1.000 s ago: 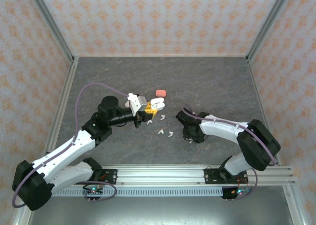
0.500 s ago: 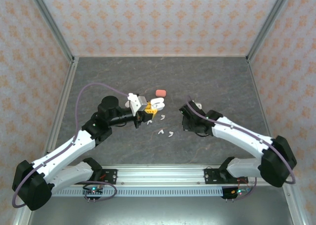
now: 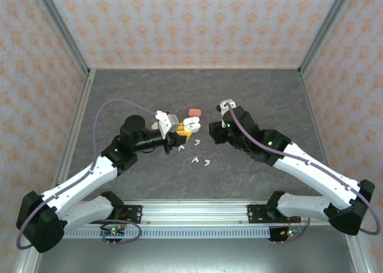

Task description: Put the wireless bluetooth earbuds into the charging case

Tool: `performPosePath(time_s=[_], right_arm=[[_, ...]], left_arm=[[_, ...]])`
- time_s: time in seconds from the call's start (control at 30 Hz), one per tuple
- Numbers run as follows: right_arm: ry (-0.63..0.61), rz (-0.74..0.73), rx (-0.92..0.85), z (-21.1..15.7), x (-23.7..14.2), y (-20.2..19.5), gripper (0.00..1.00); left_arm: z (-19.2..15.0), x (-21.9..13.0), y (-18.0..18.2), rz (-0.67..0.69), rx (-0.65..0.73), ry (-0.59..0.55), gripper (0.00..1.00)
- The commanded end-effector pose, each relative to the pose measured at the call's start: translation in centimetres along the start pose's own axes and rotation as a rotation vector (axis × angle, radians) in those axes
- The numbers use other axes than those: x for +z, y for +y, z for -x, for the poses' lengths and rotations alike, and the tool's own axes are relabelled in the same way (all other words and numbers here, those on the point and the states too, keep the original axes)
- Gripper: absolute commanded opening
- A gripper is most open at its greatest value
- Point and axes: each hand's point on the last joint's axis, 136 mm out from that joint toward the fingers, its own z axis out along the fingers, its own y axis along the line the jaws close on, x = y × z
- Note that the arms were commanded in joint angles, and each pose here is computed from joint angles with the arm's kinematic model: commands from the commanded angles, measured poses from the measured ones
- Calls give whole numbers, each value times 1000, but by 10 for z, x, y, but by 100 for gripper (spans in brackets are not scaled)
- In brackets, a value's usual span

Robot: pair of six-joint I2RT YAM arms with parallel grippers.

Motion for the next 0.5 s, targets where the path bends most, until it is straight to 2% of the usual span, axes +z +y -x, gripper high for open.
performPosePath(time_s=[0.0,0.27,0.47], right_arm=[[-72,71,-85,32,-19,19,20],[-123,89,-214,67,-37,33,20],[-80,91,-315,74,-22,43,20]], left_arm=[[33,-2,8,36,22,-82,0],[35,1,13,56,56,-62,0],[39,7,14,35,36,-71,0]])
